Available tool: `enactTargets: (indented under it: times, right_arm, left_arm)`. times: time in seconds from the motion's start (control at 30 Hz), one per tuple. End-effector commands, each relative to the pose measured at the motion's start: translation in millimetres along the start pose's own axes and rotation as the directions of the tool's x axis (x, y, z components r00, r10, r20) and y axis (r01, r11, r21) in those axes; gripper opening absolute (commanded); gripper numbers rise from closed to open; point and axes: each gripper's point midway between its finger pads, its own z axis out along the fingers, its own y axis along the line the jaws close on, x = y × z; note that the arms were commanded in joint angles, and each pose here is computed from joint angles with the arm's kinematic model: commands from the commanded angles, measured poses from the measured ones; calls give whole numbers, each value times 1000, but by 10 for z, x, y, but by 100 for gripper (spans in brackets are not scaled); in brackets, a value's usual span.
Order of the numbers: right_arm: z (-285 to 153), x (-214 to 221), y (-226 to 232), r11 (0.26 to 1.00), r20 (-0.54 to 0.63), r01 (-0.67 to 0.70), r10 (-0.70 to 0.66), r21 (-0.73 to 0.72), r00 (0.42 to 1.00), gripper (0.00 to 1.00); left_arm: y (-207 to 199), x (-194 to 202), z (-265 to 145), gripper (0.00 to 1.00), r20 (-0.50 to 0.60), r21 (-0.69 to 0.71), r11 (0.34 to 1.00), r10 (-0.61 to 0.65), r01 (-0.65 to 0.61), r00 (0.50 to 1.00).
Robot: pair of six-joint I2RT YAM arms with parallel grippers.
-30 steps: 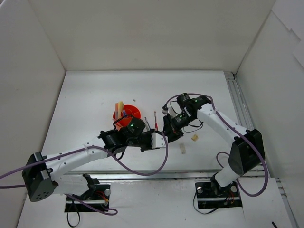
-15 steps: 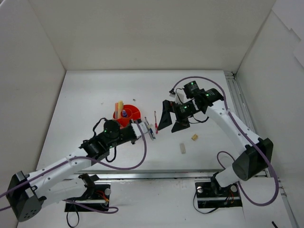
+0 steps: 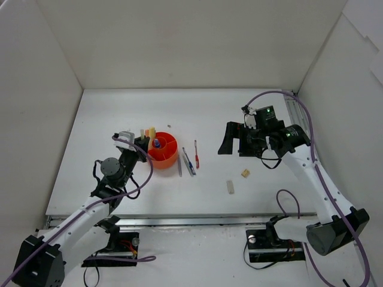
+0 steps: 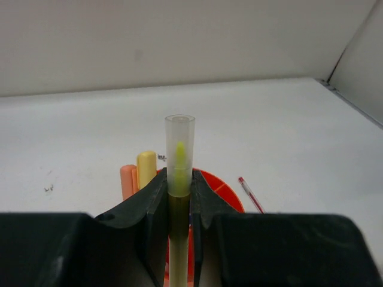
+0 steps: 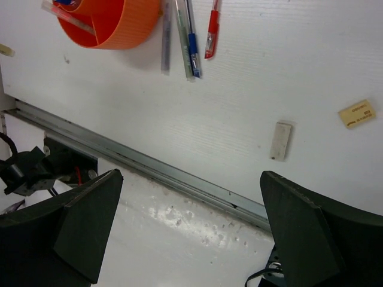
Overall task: Sort the stationery into containers
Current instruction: Place the pen in the storage box.
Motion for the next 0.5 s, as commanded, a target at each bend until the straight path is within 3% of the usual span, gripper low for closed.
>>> enactTargets:
  times: [0.0, 0.17, 0.47]
  right_arm:
    - [49, -126, -85, 1000, 55, 7, -8, 30, 998, 98]
    - [77, -150, -155, 999, 76, 22, -26, 49, 997, 98]
    - [78, -203, -287, 995, 106, 31, -42, 95, 993, 98]
  left_arm:
    - [3, -546, 100, 0, 226, 41, 991, -134, 128, 965]
    - [3, -544, 176, 0, 312, 78, 992, -118, 99, 943]
    - [-51, -361, 328, 0, 350, 129, 988, -131, 91, 927]
